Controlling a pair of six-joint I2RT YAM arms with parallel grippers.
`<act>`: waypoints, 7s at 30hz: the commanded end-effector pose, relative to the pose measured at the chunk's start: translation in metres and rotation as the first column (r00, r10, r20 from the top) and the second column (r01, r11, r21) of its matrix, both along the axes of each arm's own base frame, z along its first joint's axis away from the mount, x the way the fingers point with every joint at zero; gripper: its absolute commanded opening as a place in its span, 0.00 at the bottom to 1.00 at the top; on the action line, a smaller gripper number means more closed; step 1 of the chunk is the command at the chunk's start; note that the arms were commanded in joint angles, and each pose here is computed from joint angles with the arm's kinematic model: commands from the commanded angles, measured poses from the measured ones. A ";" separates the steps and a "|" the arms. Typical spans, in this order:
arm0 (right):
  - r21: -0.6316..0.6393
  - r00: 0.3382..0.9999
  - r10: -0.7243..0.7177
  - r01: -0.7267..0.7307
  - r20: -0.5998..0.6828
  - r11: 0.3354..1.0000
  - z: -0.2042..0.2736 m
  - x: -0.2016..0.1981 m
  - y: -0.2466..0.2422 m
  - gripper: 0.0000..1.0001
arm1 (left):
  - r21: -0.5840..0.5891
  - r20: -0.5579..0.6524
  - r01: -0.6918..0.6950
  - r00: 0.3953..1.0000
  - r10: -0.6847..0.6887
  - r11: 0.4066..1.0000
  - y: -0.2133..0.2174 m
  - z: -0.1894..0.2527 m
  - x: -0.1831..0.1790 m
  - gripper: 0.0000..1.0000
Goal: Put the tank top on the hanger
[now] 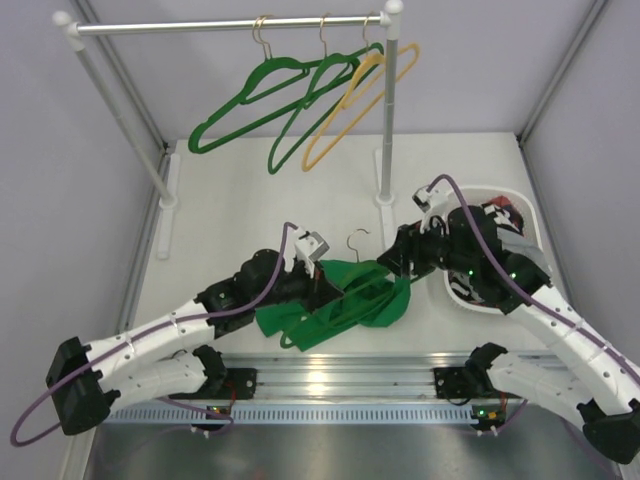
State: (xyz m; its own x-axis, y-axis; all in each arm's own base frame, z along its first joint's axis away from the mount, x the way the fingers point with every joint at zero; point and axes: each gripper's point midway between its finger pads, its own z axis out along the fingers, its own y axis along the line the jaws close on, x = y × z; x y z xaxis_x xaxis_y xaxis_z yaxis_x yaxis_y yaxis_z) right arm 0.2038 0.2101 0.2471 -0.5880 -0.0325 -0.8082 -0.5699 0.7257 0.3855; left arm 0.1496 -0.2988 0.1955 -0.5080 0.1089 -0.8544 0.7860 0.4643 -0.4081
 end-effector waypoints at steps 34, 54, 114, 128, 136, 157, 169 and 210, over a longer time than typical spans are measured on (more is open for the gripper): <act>-0.211 0.971 -0.145 0.185 0.191 0.960 -0.006 0.022 0.045 0.49 | -0.241 0.080 0.081 0.995 -0.064 0.967 -0.038 0.036 0.005 0.00; -0.305 0.960 -0.218 0.263 0.174 0.915 -0.019 0.022 0.045 0.45 | -0.278 0.070 0.113 0.993 -0.097 0.954 -0.045 0.040 0.001 0.00; -0.212 0.978 0.007 0.038 0.207 0.977 -0.033 -0.019 0.033 0.00 | 0.177 -0.296 -0.174 0.929 0.221 0.969 0.003 -0.055 0.013 0.47; -0.209 0.978 -0.010 0.055 0.209 0.976 -0.034 -0.018 0.030 0.00 | 0.208 -0.456 0.049 0.888 0.053 0.977 -0.019 -0.095 -0.017 0.49; -0.211 0.978 -0.016 0.060 0.206 0.976 -0.035 -0.018 0.029 0.00 | 0.246 -0.448 -0.005 0.886 0.118 0.969 -0.022 -0.110 -0.006 0.51; -0.218 0.979 -0.033 0.077 0.201 0.973 -0.038 -0.016 0.028 0.00 | 0.257 -0.418 -0.122 0.880 0.224 0.959 -0.033 -0.130 0.019 0.23; -0.250 0.940 -0.230 0.293 0.254 0.923 -0.030 0.003 -0.007 0.00 | 0.270 -0.388 -0.171 0.881 0.270 0.947 -0.017 -0.128 0.020 0.00; -0.216 0.840 -0.439 0.515 0.317 0.829 -0.020 0.023 -0.064 0.00 | 0.312 -0.325 -0.453 0.775 0.542 0.835 0.087 -0.080 0.029 0.00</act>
